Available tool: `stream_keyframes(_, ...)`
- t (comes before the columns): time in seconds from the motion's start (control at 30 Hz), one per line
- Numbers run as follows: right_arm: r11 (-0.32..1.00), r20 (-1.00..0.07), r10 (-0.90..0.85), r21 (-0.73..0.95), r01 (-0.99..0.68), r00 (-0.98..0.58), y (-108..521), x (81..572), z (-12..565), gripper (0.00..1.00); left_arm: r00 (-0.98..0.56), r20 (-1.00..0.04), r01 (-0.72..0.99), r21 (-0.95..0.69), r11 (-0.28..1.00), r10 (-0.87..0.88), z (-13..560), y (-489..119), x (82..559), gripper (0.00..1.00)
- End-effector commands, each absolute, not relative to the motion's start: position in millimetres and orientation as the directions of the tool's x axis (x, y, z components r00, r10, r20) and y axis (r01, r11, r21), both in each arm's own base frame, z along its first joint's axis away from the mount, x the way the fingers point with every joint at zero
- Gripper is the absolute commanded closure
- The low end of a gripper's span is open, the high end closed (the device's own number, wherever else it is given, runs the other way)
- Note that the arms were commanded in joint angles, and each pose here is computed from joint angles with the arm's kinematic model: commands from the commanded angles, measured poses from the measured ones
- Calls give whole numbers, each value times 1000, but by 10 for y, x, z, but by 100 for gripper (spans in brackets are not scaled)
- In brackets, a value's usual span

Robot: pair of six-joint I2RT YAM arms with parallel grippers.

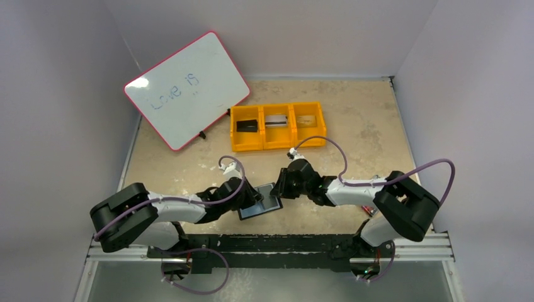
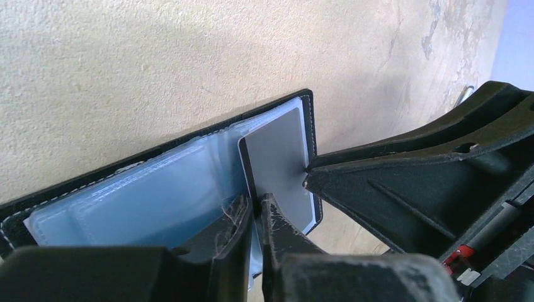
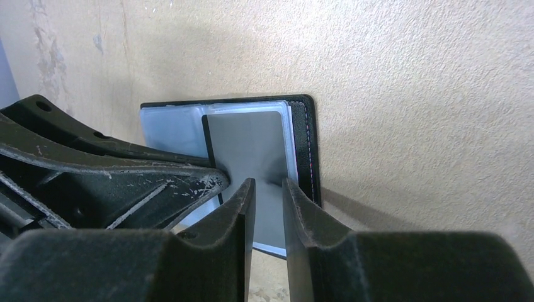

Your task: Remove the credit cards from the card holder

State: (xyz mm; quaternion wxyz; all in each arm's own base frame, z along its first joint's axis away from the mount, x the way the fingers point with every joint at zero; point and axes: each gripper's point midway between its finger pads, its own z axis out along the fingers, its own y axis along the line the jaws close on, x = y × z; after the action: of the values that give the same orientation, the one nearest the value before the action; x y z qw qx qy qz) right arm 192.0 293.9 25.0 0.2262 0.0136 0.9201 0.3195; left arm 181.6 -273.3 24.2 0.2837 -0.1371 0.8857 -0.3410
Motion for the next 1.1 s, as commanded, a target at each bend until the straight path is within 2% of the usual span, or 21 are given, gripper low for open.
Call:
stream_keyframes(0.0, 848, -376, 142, 524, -84, -916, 2760, 1824, 21, 75, -779, -425, -58, -684, 728, -462, 258, -2682, 1844, 95)
stream_keyframes(0.13, 860, -374, 129, 504, -84, -918, 2741, 1825, -19, 78, -774, -442, -61, -661, 747, -454, 241, -2592, 1822, 100)
stream_keyframes(0.43, 864, -374, 122, 496, -87, -919, 2778, 1863, -54, 88, -777, -441, -69, -650, 756, -450, 164, -2456, 1735, 100)
stream_keyframes(0.93, 892, -384, 101, 444, -87, -918, 2740, 1907, -104, 91, -775, -462, -79, -606, 792, -431, 145, -2256, 1659, 100)
stream_keyframes(1.07, 873, -416, 68, 465, -148, -907, 2845, 1939, 34, 92, -777, -460, -79, -605, 792, -429, 129, -2274, 1663, 100)
